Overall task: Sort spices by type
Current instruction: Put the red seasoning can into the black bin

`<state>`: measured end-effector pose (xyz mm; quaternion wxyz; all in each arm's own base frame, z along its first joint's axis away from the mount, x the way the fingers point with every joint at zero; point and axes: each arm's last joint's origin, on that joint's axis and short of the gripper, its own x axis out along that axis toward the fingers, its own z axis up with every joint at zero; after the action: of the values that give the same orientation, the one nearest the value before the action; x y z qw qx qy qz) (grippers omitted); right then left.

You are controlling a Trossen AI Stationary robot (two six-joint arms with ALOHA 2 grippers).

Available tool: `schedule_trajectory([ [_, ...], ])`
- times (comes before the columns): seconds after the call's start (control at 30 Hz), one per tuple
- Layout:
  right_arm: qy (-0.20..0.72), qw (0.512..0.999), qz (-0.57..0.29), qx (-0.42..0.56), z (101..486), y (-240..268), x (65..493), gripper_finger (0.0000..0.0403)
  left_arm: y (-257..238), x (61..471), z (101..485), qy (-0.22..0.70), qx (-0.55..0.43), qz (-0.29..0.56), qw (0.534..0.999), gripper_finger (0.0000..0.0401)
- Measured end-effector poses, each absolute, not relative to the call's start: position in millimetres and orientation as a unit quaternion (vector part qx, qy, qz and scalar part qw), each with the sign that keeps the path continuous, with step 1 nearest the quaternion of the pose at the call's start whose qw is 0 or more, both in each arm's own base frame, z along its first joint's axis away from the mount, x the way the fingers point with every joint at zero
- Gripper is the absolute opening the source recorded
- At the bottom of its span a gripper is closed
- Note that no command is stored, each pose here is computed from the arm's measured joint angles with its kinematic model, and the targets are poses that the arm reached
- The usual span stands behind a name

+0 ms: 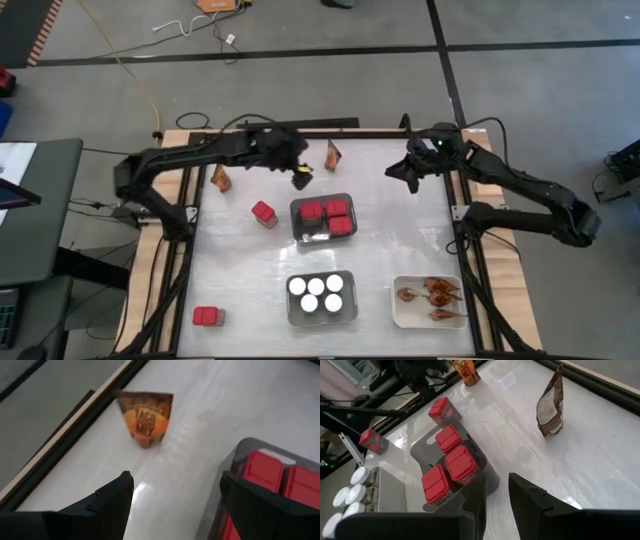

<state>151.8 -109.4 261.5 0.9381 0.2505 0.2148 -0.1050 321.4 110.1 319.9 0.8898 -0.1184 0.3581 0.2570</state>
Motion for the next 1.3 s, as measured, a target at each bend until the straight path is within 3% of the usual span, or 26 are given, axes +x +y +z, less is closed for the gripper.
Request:
schedule_trajectory([
  [0.27,0.196,0.925,-0.181,0.269,263,-117,149,0.0108,99,259,307,0.304,-0.156,0.284,0.896,0.0284],
  [0.77,0.189,0.930,-0.189,0.254,265,-121,147,0.0119,73,178,289,0.256,-0.146,0.319,0.901,0.0284],
  [1.3,0.186,0.906,-0.245,0.291,261,-135,131,0.0335,63,148,286,0.248,-0.154,0.332,0.897,0.0284],
])
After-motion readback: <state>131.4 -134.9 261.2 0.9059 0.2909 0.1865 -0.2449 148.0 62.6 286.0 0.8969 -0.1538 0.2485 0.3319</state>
